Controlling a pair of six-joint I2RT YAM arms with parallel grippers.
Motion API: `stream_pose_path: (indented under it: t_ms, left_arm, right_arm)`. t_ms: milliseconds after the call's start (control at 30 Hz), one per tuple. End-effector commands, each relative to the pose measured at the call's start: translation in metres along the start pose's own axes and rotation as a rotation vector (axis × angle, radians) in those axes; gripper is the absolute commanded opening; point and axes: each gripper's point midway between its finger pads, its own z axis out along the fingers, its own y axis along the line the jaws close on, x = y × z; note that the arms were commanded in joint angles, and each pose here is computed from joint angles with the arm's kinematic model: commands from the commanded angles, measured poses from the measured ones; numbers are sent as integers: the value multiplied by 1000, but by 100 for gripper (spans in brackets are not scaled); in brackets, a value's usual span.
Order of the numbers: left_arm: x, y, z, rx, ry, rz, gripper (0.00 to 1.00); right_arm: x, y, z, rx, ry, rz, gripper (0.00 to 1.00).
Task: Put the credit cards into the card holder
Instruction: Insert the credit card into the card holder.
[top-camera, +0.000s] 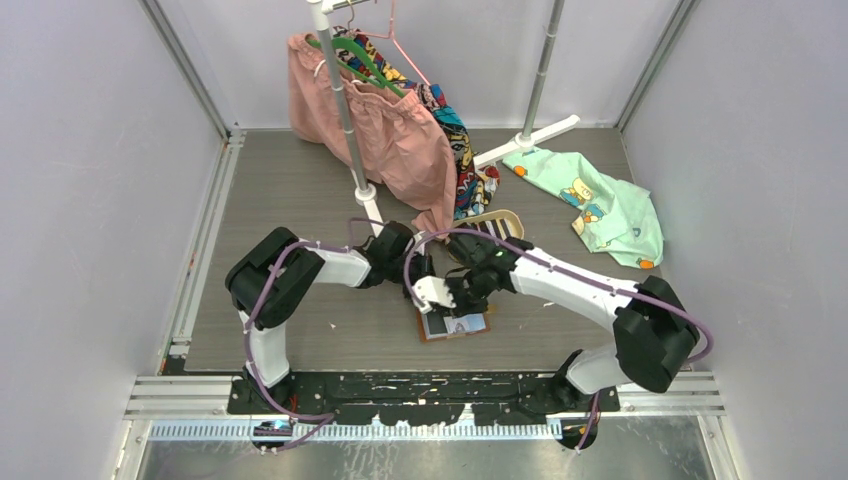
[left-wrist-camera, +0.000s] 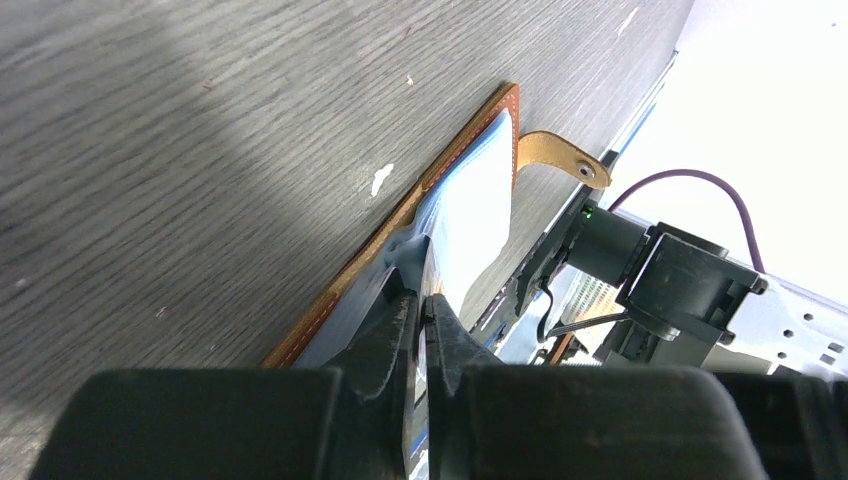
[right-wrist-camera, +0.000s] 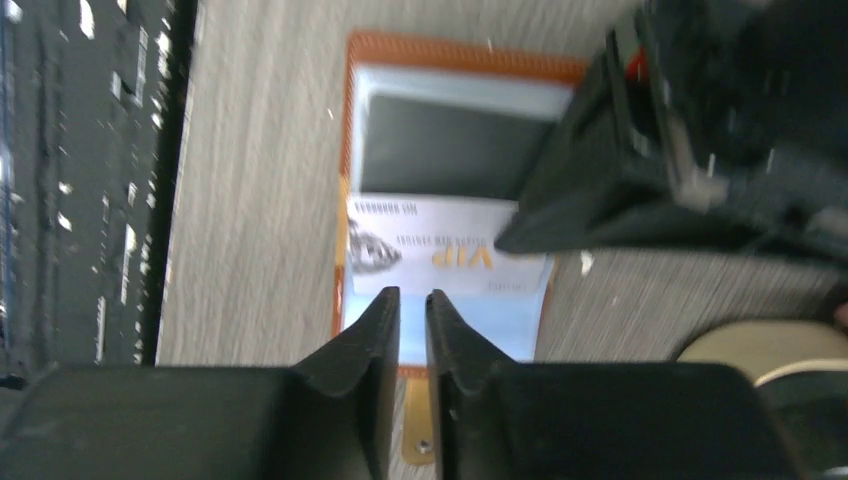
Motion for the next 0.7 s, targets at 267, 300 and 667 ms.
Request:
stream_pose_path:
  t_ms: [267, 300, 667]
  left_arm:
    - [10, 20, 3, -60, 26, -6, 10]
    - [9, 20, 4, -60, 25, -5, 10]
    - [11, 20, 3, -56, 28, -3, 14]
  right_arm:
    - [-54, -22, 41, 105, 42, -101, 11]
    - [-52, -23, 44, 103, 54, -100, 11]
    - [-23, -25, 52, 126, 170, -98, 10]
